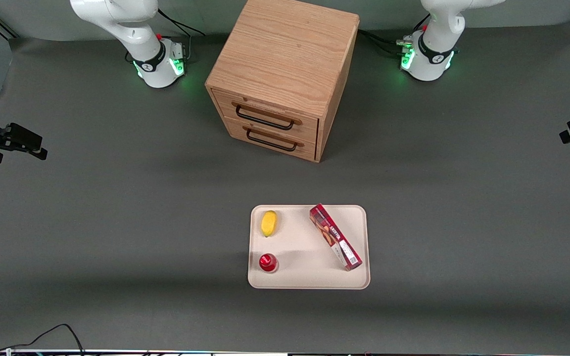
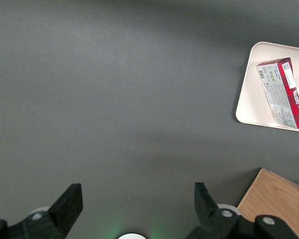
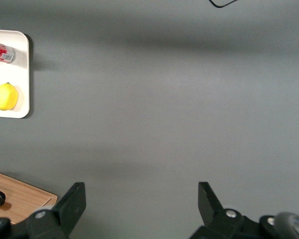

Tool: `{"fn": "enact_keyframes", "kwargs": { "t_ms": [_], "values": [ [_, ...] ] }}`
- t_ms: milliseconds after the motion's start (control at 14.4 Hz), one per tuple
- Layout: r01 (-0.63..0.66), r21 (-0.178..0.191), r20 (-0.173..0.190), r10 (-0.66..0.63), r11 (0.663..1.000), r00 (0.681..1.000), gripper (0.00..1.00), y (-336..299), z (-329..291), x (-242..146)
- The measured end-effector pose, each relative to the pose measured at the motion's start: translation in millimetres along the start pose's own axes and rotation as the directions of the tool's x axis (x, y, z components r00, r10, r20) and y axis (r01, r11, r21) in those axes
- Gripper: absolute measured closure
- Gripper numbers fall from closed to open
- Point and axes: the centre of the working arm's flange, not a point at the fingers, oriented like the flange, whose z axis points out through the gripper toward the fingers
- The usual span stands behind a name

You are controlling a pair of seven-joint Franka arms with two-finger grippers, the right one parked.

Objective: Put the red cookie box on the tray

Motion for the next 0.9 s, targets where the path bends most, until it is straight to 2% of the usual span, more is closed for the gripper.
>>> {"fn": "enact_keyframes", "kwargs": {
  "t_ms": [487, 765, 904],
  "values": [
    [-0.009, -0.002, -0.006, 0.009, 1.000, 1.000, 0.00, 4.3, -2.1, -0.7],
    [-0.038, -0.002, -0.042, 0.038, 0.999, 0.998, 0.00, 7.8, -7.4, 1.2],
    [-0.055, 0.007, -0.046, 0.055, 0.998, 0.997, 0.00, 6.9, -5.9, 2.7]
  ]
}}
